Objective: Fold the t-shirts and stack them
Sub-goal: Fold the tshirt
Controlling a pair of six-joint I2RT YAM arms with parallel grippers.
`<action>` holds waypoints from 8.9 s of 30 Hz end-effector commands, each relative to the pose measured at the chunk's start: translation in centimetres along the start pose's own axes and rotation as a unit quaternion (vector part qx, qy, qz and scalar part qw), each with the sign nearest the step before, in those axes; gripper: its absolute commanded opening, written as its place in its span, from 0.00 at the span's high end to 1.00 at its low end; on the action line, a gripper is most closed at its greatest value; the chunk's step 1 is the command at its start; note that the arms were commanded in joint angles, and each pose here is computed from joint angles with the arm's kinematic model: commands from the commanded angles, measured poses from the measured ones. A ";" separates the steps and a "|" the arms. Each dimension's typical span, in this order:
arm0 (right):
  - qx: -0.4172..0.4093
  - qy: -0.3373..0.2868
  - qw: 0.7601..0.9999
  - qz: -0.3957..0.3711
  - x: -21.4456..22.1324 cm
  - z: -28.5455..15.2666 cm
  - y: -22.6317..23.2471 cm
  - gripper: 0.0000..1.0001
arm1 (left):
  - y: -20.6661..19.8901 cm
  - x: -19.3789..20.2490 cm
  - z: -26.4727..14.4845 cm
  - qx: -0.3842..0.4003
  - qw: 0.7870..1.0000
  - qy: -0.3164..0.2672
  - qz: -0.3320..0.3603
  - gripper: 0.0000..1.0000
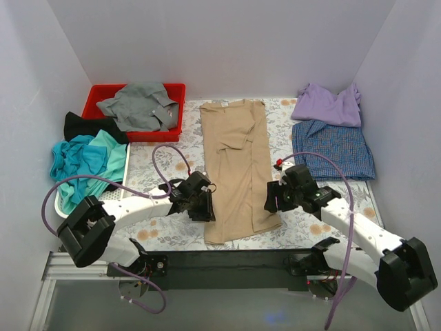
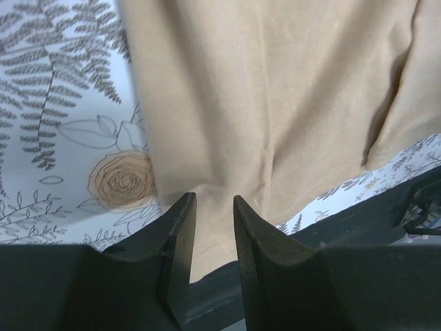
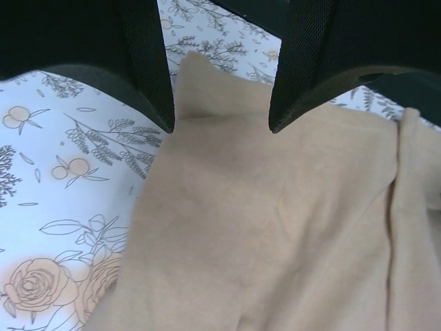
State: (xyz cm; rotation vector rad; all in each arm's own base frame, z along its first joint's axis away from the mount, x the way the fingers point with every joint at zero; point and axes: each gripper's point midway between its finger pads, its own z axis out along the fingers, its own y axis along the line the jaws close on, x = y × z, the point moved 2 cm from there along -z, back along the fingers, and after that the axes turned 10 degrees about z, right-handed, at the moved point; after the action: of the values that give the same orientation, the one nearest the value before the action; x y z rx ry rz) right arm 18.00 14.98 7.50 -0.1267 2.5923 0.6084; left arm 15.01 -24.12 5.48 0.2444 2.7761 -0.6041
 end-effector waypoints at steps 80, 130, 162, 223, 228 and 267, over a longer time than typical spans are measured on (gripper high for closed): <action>0.129 -0.028 0.975 0.178 8.2 0.2 -2.3 0.28 | 0.2 4.6 -0.8 0.104 0.993 0.015 -0.048 0.39; 0.015 -0.090 0.994 0.055 0.2 -5.1 4.9 0.99 | -2.1 0.3 -8.0 0.079 0.995 -0.048 -0.049 1.00; 0.008 -0.072 0.997 -0.008 -17.9 4.7 2.4 0.99 | 2.9 -20.3 -1.2 -0.029 0.990 -0.130 -0.056 1.00; -0.057 0.057 0.996 -0.022 -12.9 9.3 3.2 0.43 | 3.0 -24.1 5.3 0.093 0.994 -0.061 -0.025 0.79; -0.048 0.055 0.997 -0.027 -13.8 10.1 3.0 0.43 | 3.2 -25.1 4.9 0.079 0.993 -0.081 -0.018 0.79; 0.077 -0.095 0.990 -0.074 -26.3 10.1 -1.4 0.42 | 7.1 -30.0 -0.8 -0.033 0.969 -0.244 -0.013 0.79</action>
State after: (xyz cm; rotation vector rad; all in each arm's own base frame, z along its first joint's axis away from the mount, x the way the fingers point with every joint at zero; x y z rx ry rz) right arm 45.07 18.31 6.02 -0.1836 2.5461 0.3715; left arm 43.61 -20.92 6.91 0.0187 2.4924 -0.5023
